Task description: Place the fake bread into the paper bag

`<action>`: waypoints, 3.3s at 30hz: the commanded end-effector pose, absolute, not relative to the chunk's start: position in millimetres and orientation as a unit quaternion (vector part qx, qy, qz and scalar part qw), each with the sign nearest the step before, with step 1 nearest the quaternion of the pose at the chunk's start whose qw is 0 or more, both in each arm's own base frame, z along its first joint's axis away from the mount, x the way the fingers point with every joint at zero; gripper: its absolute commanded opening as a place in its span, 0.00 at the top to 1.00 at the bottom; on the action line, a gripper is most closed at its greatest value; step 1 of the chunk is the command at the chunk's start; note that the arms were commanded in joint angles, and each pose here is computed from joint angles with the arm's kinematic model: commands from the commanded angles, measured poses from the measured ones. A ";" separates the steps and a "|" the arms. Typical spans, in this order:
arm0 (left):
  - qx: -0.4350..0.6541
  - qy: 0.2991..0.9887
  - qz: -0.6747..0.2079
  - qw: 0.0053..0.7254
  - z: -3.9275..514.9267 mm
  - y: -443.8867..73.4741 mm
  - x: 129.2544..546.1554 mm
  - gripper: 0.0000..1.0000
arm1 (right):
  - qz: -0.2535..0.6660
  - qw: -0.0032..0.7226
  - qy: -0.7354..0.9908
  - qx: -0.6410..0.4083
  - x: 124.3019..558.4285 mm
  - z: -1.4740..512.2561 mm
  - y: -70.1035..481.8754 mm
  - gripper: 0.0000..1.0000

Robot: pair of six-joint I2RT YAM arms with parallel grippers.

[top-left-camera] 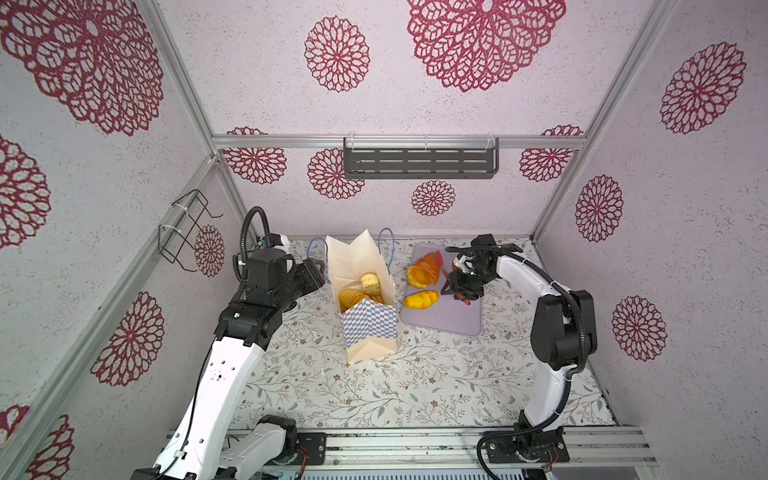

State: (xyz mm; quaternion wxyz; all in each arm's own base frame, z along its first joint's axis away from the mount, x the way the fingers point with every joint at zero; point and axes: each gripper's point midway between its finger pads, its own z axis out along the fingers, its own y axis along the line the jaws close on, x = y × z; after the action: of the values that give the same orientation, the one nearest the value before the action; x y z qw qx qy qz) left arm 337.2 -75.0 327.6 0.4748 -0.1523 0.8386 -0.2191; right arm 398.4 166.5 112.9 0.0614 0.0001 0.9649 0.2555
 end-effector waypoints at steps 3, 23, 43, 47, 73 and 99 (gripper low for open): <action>-0.143 0.833 -0.221 0.486 330.7 -73.2 338.0 0.41 | 0.259 0.047 0.965 -0.011 397.9 114.4 165.7 0.45; -0.148 0.827 -0.227 0.493 329.3 -66.4 327.5 0.40 | 0.284 0.014 0.959 -0.008 420.3 96.3 180.7 0.49; -0.151 0.827 -0.229 0.490 331.3 -65.2 329.9 0.40 | 0.284 0.036 0.958 0.016 415.2 88.6 170.2 0.77; -0.153 0.828 -0.227 0.489 331.4 -64.3 329.1 0.40 | 0.287 0.058 0.956 0.027 411.2 102.6 161.3 0.82; -0.172 0.819 -0.225 0.498 336.9 -56.8 333.4 0.39 | 0.357 0.235 0.904 -0.011 381.0 281.0 171.9 0.92; -0.171 0.814 -0.246 0.497 350.1 -63.6 345.5 0.65 | 0.366 0.267 0.859 -0.238 256.6 386.9 333.4 0.94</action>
State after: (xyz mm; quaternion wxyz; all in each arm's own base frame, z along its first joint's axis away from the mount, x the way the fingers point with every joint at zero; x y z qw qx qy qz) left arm 342.8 -66.1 337.5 0.4821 -0.1701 0.8246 -0.2422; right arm 256.7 342.6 386.7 0.2420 -0.2396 0.8498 0.4024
